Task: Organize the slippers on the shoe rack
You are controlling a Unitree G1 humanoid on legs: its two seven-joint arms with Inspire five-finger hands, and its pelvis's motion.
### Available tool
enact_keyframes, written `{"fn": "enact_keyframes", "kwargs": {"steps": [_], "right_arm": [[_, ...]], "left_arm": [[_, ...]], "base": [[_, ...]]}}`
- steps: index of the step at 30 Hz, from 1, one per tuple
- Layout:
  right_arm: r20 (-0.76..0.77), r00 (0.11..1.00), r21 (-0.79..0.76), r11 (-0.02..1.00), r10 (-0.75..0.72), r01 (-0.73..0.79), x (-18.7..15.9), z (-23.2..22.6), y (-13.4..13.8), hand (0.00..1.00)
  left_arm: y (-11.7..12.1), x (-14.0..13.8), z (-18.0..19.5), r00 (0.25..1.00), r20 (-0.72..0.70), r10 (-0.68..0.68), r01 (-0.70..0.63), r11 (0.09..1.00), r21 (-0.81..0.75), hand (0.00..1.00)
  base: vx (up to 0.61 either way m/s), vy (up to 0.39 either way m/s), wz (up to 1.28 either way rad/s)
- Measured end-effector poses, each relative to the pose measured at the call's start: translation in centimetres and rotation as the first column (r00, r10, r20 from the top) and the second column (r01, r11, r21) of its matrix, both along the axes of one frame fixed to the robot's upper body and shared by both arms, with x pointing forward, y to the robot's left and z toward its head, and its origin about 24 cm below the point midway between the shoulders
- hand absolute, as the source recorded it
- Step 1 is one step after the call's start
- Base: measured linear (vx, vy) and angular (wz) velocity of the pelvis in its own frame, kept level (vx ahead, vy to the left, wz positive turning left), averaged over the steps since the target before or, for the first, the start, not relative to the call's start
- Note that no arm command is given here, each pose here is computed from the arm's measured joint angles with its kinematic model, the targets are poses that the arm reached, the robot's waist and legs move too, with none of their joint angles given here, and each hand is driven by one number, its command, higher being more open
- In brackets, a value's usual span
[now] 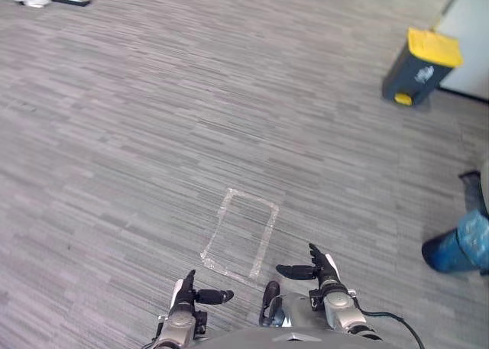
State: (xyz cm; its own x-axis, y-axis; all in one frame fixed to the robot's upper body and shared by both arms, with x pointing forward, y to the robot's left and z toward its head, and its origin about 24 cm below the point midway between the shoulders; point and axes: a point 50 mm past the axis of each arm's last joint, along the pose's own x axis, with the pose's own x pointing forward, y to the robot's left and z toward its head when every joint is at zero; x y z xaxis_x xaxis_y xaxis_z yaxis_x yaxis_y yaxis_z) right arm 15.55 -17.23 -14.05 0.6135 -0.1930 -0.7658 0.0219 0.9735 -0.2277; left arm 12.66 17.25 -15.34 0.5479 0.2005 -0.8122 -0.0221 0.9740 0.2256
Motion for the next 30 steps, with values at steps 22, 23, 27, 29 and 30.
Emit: {"fn": "enact_keyframes", "kwargs": {"steps": [22, 23, 27, 29, 30], "right_arm": [[-0.09, 0.995, 0.012, 0.999, -0.038, 0.039, -2.3, -1.1, 0.3, 1.0], [-0.089, 0.996, 0.014, 1.0, -0.018, 0.019, -2.0, -1.1, 0.6, 1.0], [-0.087, 0.996, 0.016, 1.0, 0.02, -0.019, -1.5, -1.0, 1.1, 1.0], [-0.092, 0.995, 0.002, 0.999, 0.035, -0.035, -1.3, -1.0, 0.9, 1.0], [-0.087, 0.996, -0.009, 0.999, 0.036, -0.037, -1.0, -0.9, 0.5, 1.0]], "left_arm": [[2.3, -1.1, 0.2, 0.99, 0.025, 0.138, -0.138, 0.99, 0.02, 1.0], [2.4, -1.1, 0.2, 0.992, 0.021, 0.125, -0.125, 0.992, 0.028, 1.0], [2.6, -1.1, 0.0, 0.995, 0.001, 0.099, -0.099, 0.994, 0.038, 1.0], [2.6, -1.0, 0.1, 0.996, 0.0, 0.092, -0.092, 0.995, 0.04, 1.0], [2.2, -0.9, 0.0, 0.997, -0.003, 0.082, -0.082, 0.996, 0.03, 1.0]], "base": [[0.25, 0.198, -1.01], [0.07, 0.099, -1.12], [0.1, -0.013, -0.64], [0.12, -0.1, -0.47], [0.09, -0.06, -0.19]]}}
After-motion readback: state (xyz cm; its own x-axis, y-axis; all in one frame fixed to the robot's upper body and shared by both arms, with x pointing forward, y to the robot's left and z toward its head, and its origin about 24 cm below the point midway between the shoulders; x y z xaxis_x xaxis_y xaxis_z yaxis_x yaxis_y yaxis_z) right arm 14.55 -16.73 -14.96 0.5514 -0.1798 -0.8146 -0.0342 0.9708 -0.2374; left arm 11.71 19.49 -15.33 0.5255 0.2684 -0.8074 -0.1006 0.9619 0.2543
